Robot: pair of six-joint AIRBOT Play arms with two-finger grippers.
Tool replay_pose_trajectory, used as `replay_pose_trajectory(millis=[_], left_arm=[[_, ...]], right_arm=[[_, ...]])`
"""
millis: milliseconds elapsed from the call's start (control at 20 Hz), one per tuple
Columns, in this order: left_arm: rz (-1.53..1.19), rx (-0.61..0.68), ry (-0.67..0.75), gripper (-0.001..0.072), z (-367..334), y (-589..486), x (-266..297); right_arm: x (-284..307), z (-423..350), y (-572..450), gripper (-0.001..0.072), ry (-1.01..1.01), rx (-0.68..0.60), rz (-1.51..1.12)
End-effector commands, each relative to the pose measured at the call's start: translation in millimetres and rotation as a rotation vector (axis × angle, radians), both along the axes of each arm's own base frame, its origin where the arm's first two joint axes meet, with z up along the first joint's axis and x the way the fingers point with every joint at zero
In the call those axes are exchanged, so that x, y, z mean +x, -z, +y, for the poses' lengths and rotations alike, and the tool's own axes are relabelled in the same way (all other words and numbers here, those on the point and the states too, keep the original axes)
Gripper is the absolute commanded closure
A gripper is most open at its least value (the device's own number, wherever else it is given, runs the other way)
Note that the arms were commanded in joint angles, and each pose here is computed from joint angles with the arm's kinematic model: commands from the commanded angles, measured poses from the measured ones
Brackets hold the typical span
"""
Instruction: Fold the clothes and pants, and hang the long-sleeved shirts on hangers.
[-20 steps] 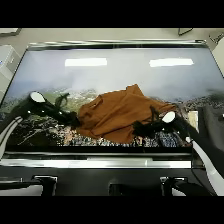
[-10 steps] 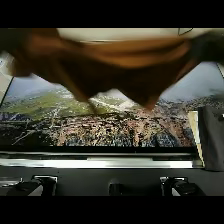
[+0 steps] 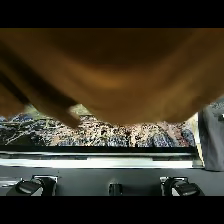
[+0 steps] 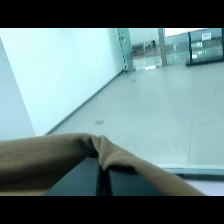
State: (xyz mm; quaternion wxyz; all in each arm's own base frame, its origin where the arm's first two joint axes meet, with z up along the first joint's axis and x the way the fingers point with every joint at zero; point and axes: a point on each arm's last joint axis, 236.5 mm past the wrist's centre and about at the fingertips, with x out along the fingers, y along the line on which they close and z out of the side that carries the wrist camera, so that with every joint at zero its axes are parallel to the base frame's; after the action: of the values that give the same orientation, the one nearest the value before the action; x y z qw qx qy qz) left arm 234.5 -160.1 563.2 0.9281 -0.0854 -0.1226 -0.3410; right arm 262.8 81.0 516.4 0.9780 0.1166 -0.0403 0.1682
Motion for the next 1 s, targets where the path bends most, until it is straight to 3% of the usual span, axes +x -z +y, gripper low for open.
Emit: replay_pose_trajectory(millis=[0,150,300,500,700,750,800,850,900,950], left_arm=[[0.240,0.189,-0.163,0.0674,11,91,82],[0.503,0.343,-0.218,0.0674,7,223,166],[0.749,0.447,-0.270,0.0673,17,369,230],[1.239,0.377,-0.285,0.0673,25,529,241],[1.517,0.321,-0.169,0.0653,-3,594,211],[1.541,0.313,-0.154,0.0554,-5,595,208],[1.550,0.310,-0.151,0.0349,-3,593,206],[1.562,0.313,-0.150,0.0162,4,587,205],[1.585,0.318,-0.147,0.0100,19,578,202],[1.599,0.344,-0.133,0.0099,40,568,197]], right_arm=[[53,11,90,0.0675,-0.019,-0.099,0.331],[129,7,231,0.0675,0.011,-0.240,0.738],[202,8,365,0.0675,0.038,-0.265,0.983],[224,40,507,0.0674,0.058,0.003,1.355],[217,76,540,0.0670,-0.032,0.166,1.489],[220,75,539,0.0624,-0.027,0.164,1.475],[222,68,535,0.0504,-0.015,0.166,1.464],[222,57,530,0.0327,-0.004,0.174,1.463],[218,39,523,0.0205,-0.009,0.150,1.464],[208,14,520,0.0115,-0.013,0.101,1.486]])
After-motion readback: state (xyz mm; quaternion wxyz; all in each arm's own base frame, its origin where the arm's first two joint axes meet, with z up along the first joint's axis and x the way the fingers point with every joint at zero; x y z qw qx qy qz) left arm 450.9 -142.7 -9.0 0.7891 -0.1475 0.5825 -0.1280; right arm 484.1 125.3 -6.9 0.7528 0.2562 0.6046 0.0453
